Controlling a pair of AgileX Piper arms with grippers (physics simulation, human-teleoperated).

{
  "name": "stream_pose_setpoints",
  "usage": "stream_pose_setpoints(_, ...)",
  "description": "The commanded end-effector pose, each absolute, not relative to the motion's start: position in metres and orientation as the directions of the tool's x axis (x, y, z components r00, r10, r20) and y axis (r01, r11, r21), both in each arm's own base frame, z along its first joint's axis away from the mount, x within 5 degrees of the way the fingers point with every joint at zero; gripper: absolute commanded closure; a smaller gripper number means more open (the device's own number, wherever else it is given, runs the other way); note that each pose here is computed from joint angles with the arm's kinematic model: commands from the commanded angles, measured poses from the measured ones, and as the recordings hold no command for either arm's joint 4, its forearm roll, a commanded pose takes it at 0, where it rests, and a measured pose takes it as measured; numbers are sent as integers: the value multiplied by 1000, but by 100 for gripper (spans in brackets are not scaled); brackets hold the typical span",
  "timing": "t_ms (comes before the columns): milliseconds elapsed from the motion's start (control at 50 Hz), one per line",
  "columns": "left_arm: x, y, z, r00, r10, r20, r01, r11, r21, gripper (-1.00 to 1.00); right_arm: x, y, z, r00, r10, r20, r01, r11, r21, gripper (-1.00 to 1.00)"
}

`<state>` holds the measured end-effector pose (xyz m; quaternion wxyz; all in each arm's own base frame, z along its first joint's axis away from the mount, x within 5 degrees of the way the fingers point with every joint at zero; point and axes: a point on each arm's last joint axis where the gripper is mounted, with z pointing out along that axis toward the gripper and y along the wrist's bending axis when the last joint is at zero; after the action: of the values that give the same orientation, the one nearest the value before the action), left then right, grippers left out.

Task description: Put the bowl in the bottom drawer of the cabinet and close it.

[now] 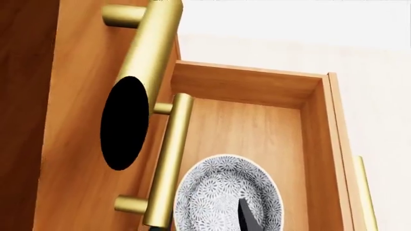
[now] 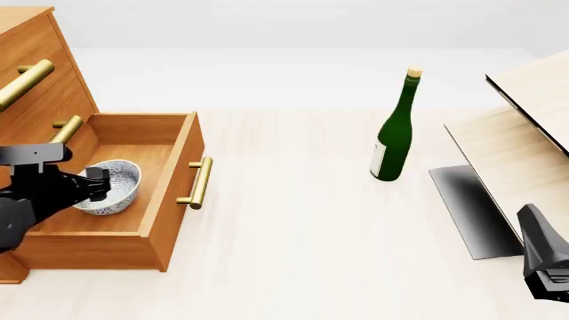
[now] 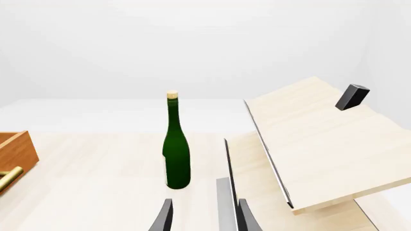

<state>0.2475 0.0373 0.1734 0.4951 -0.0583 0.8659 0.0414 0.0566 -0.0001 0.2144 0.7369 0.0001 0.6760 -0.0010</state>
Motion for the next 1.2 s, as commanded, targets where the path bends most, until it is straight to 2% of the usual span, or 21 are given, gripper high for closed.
stream_pose_setpoints(20, 242, 36, 182, -487, -52, -872, -136, 991, 17, -100, 57, 0, 214, 86, -1, -996, 2, 1000, -1, -100)
stream_pose_setpoints(1200, 211, 15, 216, -436, -53, -898, -80, 997, -20, -100, 57, 0, 214, 86, -1, -996, 2, 1000, -1, -100)
